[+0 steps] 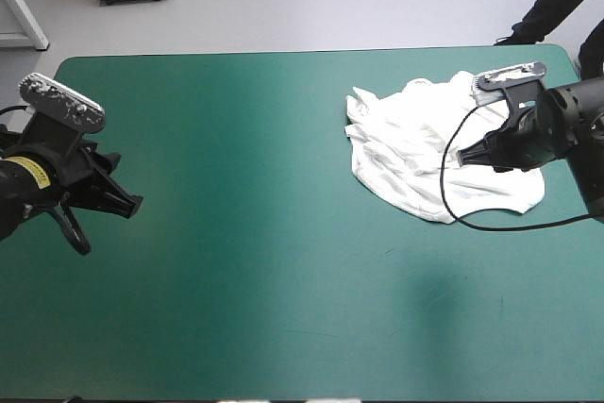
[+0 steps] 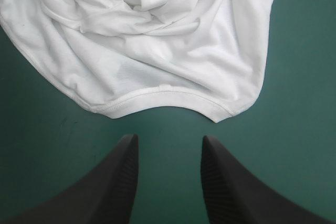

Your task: Fold the cloth

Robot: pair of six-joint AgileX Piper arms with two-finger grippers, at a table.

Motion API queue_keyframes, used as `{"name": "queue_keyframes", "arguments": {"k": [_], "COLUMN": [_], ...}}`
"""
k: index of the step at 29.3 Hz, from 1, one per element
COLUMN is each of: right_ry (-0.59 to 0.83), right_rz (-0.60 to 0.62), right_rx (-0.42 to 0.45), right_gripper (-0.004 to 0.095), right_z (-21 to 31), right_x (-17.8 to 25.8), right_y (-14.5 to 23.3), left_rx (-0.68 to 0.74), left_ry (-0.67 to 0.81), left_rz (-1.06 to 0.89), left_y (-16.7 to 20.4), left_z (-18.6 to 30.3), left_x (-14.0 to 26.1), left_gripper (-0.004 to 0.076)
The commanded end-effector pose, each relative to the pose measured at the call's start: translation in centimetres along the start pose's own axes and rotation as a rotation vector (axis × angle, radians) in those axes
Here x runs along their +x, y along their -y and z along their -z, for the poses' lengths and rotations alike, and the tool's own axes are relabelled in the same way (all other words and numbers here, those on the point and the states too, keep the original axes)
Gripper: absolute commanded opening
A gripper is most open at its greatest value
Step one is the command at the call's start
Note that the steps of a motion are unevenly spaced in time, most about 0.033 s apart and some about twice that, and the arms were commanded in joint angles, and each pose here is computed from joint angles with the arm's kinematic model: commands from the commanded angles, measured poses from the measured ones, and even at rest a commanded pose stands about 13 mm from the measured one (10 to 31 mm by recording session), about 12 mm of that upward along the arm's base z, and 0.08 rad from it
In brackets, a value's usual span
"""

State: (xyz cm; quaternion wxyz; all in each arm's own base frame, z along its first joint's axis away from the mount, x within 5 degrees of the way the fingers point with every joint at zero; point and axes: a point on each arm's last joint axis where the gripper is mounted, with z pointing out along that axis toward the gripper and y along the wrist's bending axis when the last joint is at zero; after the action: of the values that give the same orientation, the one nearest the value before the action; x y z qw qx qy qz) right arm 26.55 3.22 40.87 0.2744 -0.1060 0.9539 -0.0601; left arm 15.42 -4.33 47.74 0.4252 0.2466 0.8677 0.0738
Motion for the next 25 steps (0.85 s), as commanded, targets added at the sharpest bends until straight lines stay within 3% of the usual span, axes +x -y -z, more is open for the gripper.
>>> {"name": "queue_keyframes", "arguments": {"k": [1, 25], "right_ry": [0.076, 0.093], "right_rz": [-0.001, 0.015], "right_rx": [0.017, -0.026], "right_gripper": [0.0379, 0.0402], "right_z": [1.6, -0.9], "right_x": [-0.3, -2.3], "right_y": [0.5, -0.1], "left_rx": [-0.010, 0.027], "left_ry": [0.031, 0.078], "left_rz": [0.025, 0.044], "left_y": [-0.3, 0.1], "left_z": [1.1, 1.0], "left_x": [-0.1, -0.6], "left_gripper": [0.0241, 0.0227]}}
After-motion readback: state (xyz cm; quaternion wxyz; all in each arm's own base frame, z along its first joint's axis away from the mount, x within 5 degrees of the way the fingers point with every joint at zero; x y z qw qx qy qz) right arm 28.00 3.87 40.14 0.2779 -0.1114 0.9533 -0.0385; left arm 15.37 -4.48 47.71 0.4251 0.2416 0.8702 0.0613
